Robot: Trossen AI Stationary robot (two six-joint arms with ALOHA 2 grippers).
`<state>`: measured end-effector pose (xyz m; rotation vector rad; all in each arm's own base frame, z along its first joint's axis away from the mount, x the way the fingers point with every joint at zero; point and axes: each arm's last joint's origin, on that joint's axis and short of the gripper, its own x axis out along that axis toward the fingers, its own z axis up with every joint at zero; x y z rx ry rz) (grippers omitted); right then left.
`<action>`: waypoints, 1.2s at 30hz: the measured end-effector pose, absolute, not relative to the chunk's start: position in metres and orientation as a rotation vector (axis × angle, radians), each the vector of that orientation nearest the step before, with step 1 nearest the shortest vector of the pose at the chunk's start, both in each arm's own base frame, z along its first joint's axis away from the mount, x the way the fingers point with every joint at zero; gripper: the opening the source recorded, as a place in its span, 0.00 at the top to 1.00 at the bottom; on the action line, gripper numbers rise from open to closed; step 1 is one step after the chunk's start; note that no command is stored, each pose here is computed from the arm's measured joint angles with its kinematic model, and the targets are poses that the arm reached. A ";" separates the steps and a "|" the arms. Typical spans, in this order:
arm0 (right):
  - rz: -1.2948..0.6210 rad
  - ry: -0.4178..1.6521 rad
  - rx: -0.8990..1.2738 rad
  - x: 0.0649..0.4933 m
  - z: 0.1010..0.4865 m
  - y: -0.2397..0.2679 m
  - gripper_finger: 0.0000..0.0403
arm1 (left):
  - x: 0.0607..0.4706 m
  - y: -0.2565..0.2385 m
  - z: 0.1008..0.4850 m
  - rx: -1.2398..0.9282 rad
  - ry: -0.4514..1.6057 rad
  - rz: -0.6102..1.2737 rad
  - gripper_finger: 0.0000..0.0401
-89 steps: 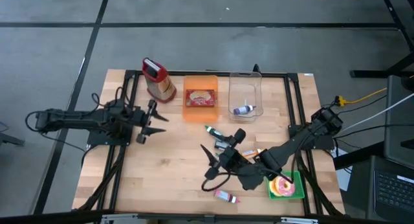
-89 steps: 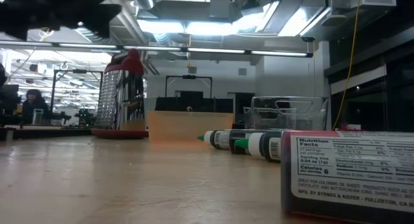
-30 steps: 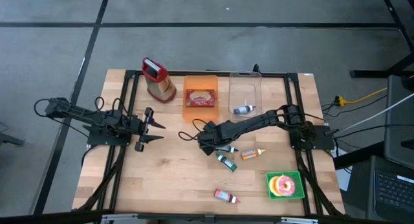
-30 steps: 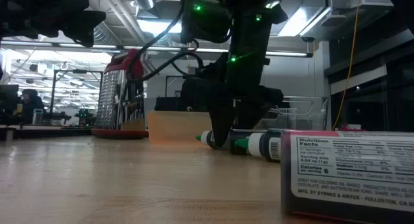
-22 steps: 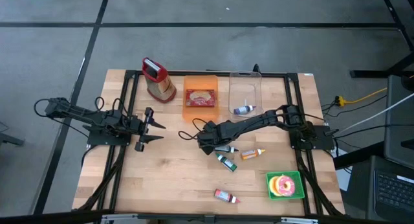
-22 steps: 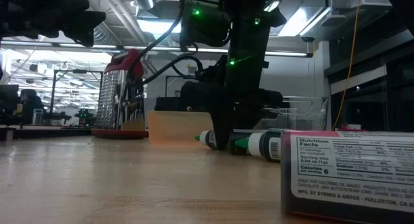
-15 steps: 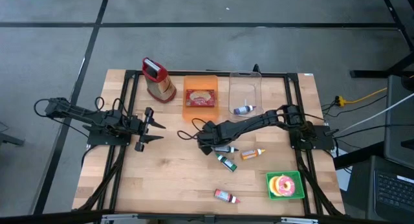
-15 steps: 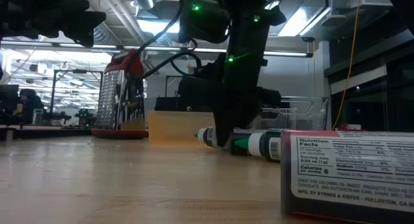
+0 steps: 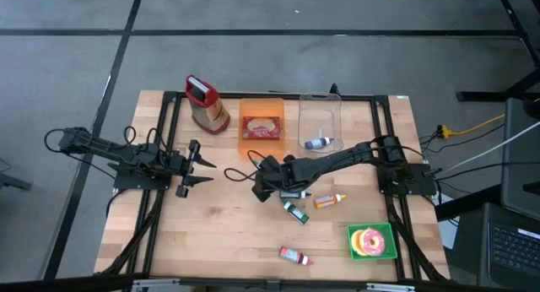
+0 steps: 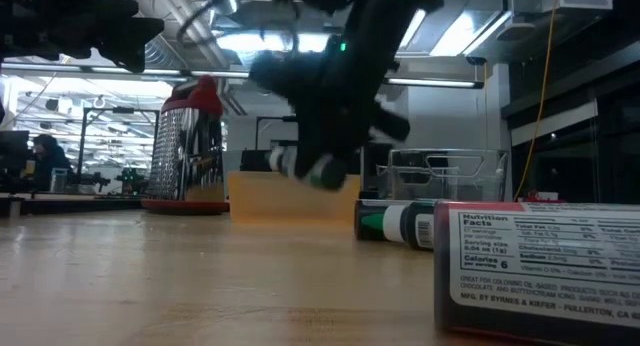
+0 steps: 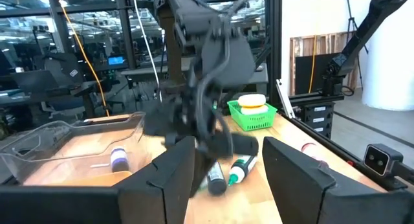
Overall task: Pick & Place Food Item
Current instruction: Put the top green food coloring into the transparent bin
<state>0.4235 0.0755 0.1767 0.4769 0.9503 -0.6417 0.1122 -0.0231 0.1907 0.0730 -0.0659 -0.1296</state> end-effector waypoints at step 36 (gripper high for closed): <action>-1.381 0.897 0.310 0.311 0.237 -0.025 0.65 | 0.112 -0.023 0.190 0.076 -0.058 -0.141 0.56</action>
